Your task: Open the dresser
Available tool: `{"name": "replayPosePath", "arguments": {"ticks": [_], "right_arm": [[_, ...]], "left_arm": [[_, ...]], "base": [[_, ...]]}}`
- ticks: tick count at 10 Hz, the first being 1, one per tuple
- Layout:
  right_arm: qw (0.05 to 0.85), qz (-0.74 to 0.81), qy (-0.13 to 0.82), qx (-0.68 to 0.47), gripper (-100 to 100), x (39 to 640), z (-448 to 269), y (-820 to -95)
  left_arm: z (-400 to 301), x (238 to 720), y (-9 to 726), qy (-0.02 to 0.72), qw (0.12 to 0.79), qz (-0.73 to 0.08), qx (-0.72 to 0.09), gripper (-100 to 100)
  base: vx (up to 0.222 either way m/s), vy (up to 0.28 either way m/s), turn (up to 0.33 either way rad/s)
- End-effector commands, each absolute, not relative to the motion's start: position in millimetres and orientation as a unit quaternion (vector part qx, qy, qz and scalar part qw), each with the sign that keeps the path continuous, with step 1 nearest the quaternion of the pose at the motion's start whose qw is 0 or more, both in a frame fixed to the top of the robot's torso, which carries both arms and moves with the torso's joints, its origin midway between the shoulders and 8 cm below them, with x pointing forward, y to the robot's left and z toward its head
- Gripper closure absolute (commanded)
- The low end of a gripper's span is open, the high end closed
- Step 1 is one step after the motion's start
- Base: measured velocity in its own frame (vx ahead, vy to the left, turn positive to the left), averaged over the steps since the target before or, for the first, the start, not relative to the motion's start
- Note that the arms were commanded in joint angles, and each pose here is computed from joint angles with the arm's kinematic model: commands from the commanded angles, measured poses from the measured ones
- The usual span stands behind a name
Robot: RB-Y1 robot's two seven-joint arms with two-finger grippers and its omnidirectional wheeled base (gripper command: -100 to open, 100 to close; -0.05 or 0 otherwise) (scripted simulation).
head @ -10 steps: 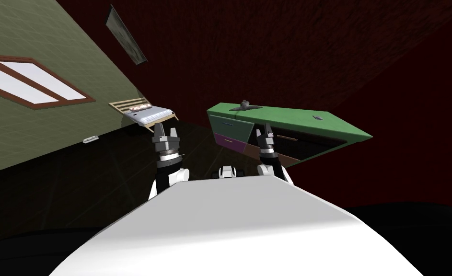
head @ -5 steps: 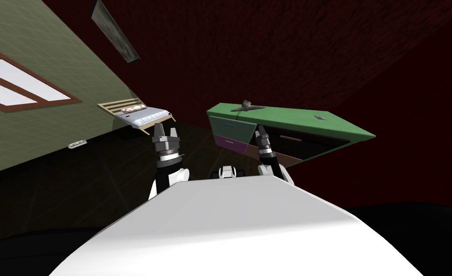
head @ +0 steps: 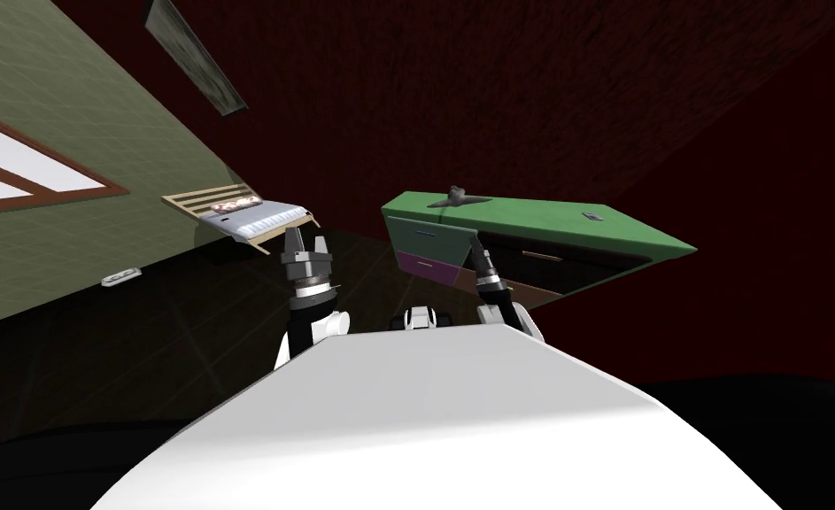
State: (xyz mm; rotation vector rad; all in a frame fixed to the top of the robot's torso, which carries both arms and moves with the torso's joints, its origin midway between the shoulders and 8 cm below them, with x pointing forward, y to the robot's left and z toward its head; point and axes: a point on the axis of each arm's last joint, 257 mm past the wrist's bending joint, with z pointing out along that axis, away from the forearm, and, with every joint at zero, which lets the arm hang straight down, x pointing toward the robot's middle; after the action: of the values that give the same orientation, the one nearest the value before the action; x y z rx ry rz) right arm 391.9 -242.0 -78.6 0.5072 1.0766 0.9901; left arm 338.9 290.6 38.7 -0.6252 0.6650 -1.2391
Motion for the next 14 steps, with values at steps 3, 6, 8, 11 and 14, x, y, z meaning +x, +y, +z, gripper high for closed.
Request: {"name": "replayPosePath", "arguments": {"ticks": [3,6,8,11,14], "right_arm": [[0.741,0.367,0.534,0.176,-100,399.2,-100.0,-241.8],[0.754,0.322,0.554,0.145,-100,402.2,-108.8,-242.3],[0.761,0.286,0.57,0.119,-100,405.2,-117.7,-243.4],[0.767,0.246,0.585,0.091,-100,408.1,-126.8,-244.9],[0.77,0.18,0.61,0.044,-100,413.9,-145.0,-249.6]], "left_arm": [[38.7,338.9,290.6,0.301,0.718,-0.56,-0.283,0],[38.7,338.9,290.6,0.301,0.718,-0.56,-0.283,0],[38.7,338.9,290.6,0.301,0.718,-0.56,-0.283,0],[38.7,338.9,290.6,0.301,0.718,-0.56,-0.283,0],[38.7,338.9,290.6,0.301,0.718,-0.56,-0.283,0]], "base": [[0.069,0.098,-0.082],[0.062,0.103,-0.078],[0.092,0.1,-0.075],[0.059,0.081,-0.046],[0.06,0.085,-0.086]]}}
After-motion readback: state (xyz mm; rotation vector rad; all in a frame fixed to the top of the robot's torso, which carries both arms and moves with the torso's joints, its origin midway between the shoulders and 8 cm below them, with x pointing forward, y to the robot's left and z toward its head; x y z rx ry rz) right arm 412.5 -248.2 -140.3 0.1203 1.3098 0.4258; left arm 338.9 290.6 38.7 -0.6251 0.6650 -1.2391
